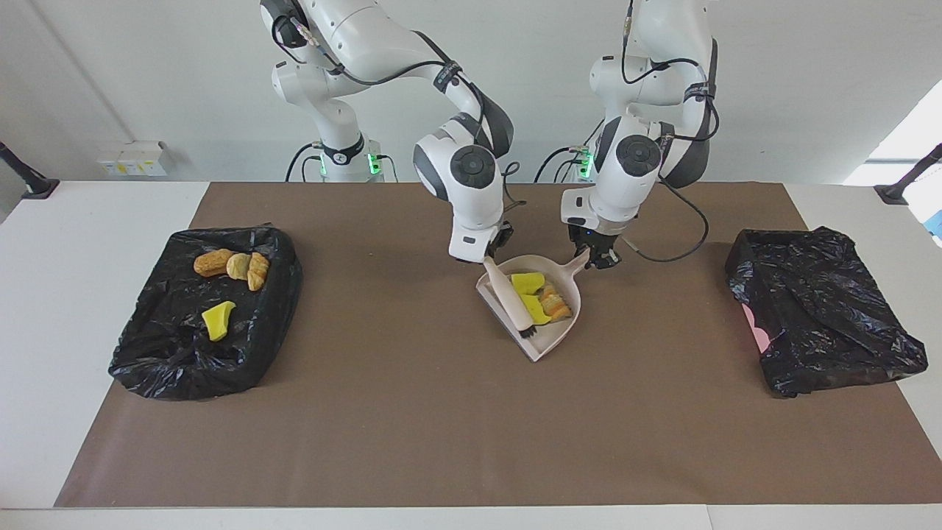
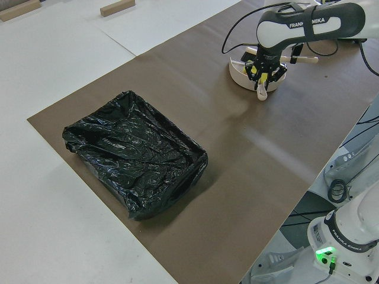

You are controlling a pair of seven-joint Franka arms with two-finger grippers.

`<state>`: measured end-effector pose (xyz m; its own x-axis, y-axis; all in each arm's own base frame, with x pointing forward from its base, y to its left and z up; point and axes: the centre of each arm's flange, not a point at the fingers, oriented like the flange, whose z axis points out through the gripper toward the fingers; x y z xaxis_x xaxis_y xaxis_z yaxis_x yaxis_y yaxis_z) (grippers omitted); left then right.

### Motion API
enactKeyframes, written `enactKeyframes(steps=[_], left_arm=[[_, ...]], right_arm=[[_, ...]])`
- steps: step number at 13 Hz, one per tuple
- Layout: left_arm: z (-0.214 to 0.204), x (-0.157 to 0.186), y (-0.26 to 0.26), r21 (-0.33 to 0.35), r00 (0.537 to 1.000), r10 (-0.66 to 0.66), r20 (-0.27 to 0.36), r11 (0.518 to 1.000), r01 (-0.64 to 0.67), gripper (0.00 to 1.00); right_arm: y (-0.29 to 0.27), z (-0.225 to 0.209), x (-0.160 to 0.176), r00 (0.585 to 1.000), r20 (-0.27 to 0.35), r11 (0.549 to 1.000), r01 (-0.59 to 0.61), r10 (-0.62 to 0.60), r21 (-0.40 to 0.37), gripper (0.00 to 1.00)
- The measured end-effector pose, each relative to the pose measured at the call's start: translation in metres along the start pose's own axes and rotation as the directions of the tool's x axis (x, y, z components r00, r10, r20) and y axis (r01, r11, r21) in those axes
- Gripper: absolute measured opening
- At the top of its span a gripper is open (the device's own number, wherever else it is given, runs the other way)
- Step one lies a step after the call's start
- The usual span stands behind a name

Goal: Sweep and dump trash in bin

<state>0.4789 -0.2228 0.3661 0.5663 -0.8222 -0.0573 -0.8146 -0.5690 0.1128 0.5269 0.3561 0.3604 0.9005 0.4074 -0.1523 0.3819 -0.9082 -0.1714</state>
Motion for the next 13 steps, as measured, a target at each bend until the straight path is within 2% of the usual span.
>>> enactKeyframes(steps=[3,5,7,9,13], left_arm=[[-0.001,0.000,0.000,-0.003,0.992,-0.127,-0.003,0.992,0.127,0.33],[-0.008,-0.004,-0.009,0.000,0.984,-0.179,-0.019,0.984,0.179,0.33],[-0.026,-0.017,-0.034,-0.011,0.966,-0.252,-0.066,0.968,0.251,0.33],[-0.052,-0.034,-0.060,-0.010,0.942,-0.313,-0.120,0.949,0.314,0.33],[-0.093,-0.074,-0.090,0.003,0.902,-0.394,-0.178,0.916,0.401,0.33]], right_arm=[[0.057,-0.033,-0.005,0.997,0.014,0.997,-0.075,0.075,-0.023,0.26],[0.068,-0.061,-0.022,0.995,0.045,0.994,-0.088,0.091,-0.058,0.26],[0.059,-0.084,-0.041,0.991,0.067,0.990,-0.112,0.118,-0.083,0.26],[0.042,-0.091,-0.051,0.979,0.057,0.977,-0.188,0.194,-0.103,0.26],[-0.027,-0.062,-0.081,0.960,0.025,0.950,-0.274,0.281,-0.151,0.26]])
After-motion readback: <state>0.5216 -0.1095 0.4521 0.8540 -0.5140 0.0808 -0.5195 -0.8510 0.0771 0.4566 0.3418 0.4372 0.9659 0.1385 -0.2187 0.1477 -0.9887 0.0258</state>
